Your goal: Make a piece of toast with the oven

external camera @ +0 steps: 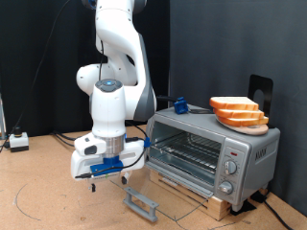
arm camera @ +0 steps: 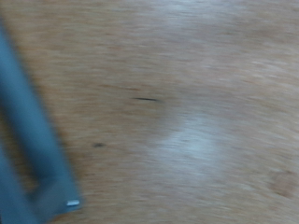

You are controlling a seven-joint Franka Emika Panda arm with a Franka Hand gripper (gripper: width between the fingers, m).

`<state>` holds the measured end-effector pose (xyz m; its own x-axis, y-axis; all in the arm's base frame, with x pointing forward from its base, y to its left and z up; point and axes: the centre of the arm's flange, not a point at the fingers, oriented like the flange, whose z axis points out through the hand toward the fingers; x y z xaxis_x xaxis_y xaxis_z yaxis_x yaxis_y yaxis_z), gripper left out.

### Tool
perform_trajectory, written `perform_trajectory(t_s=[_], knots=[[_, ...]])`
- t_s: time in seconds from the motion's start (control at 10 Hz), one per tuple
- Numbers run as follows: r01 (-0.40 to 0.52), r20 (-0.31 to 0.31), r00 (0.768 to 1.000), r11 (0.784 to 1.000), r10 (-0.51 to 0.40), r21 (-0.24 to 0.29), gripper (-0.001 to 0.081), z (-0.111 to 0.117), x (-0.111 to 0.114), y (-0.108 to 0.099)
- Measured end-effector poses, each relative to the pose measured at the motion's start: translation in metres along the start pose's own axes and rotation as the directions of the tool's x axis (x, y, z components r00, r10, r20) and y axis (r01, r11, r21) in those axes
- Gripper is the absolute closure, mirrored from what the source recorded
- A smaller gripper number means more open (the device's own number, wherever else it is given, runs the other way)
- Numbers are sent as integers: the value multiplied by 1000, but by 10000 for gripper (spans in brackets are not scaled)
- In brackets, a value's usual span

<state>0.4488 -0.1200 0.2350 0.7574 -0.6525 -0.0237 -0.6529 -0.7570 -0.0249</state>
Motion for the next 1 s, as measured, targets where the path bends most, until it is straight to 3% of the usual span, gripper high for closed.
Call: perform_trajectory(t_s=[0.1,0.3,0.4,1.0], knots=[[36,53,998,997,-40,74,-5,-7,-7,-7],[87,118,986,970,-116,227,-5,-30,-18,-17],[88,143,981,959,-131,269,-5,-42,-22,-19],[62,226,961,918,-161,392,-5,-126,-35,-22]])
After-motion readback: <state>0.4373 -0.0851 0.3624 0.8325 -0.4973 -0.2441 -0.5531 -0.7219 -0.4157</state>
